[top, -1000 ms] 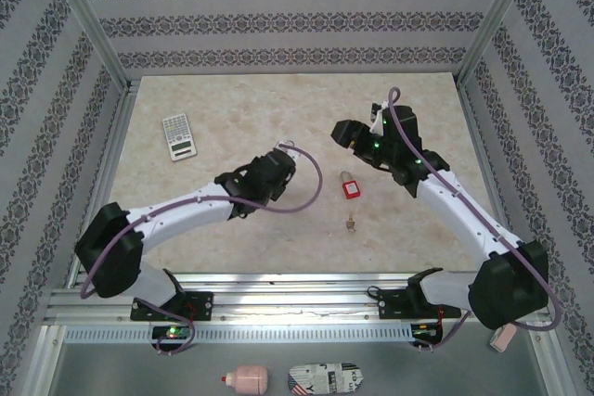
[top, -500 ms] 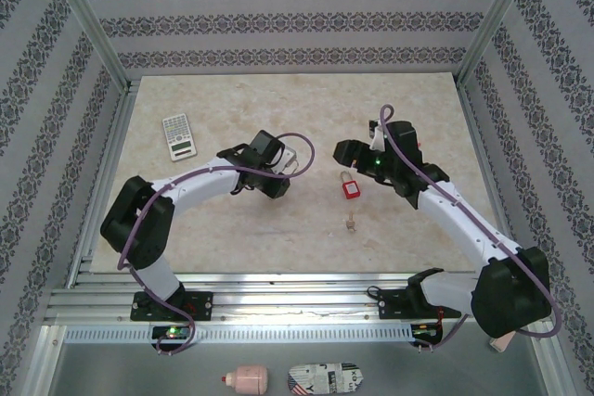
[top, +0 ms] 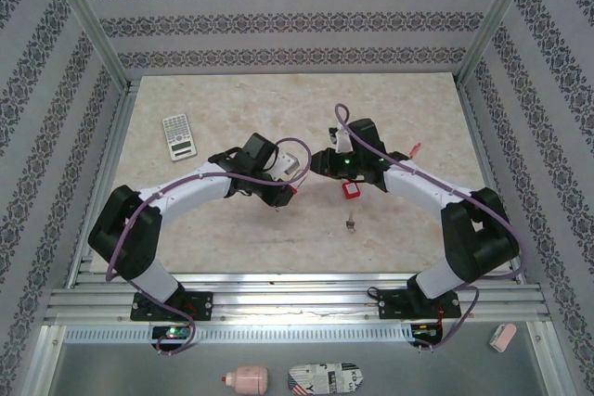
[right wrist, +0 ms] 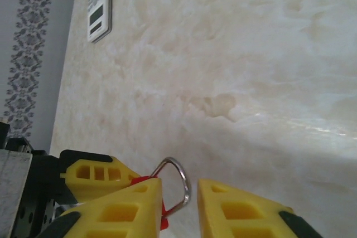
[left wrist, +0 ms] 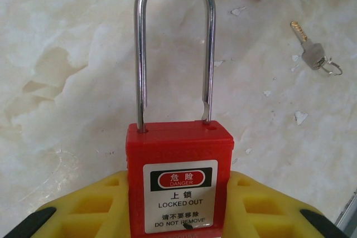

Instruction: Unlock with the key

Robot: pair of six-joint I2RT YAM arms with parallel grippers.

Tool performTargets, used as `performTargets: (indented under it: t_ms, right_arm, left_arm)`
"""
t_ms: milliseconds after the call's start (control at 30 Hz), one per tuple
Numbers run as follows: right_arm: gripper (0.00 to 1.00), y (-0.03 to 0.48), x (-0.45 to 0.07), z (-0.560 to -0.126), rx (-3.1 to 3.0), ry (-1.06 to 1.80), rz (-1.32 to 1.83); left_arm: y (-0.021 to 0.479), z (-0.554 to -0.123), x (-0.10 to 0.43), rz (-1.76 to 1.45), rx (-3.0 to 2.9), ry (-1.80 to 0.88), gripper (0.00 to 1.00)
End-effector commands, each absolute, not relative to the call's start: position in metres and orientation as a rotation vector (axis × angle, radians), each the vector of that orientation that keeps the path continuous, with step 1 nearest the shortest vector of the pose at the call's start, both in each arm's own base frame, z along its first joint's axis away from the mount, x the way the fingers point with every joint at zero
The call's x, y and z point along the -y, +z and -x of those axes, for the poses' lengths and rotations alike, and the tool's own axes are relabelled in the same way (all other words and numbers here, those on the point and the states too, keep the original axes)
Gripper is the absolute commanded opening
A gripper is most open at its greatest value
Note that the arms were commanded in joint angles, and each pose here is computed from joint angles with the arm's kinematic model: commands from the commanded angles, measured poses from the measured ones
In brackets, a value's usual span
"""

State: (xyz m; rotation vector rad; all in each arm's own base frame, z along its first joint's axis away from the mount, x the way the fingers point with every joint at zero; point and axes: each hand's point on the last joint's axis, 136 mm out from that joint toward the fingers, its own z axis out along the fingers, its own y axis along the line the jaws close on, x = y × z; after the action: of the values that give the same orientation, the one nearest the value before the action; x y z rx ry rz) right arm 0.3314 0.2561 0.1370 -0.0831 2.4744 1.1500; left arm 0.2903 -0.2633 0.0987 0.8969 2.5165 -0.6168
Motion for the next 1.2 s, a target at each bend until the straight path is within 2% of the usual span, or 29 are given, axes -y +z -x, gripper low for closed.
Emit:
performTargets:
  t_ms: [0,267,467,733,867,1000,1167]
  right_arm:
    - [0.23,0.157,-0.277,-0.331,-2.382,1.218,0.186]
    - [0.22,0.120,-0.273,-0.341,-2.478,1.094,0.069]
    - [0.21,0.106,-0.275,-0.348,-2.567,1.032,0.074]
    - [0.22,0.118,-0.276,-0.341,-2.544,1.087,0.141]
    - [0.29,0.138,-0.259,-0.342,-2.472,1.111,0.100]
    - [0.39,0.170,-0.245,-0.344,-2.362,1.120,0.153]
    - [0.55,0.215,-0.257,-0.323,-2.291,1.140,0.422]
  left_arm:
    - [0.109,-0.290,0.261,-0.906,-2.483,-0.635,0.00]
    - [0.127,-0.286,0.264,-0.901,-2.398,-0.681,0.00]
    - [0.144,-0.280,0.263,-0.942,-2.328,-0.616,0.00]
    - [0.152,-0.280,0.250,-0.959,-2.294,-0.480,0.00]
    - [0.159,-0.279,0.247,-0.941,-2.256,-0.477,0.00]
    - [0.159,-0.273,0.248,-0.972,-2.261,-0.456,0.00]
    - [0.169,-0.273,0.243,-0.974,-2.156,-0.296,0.00]
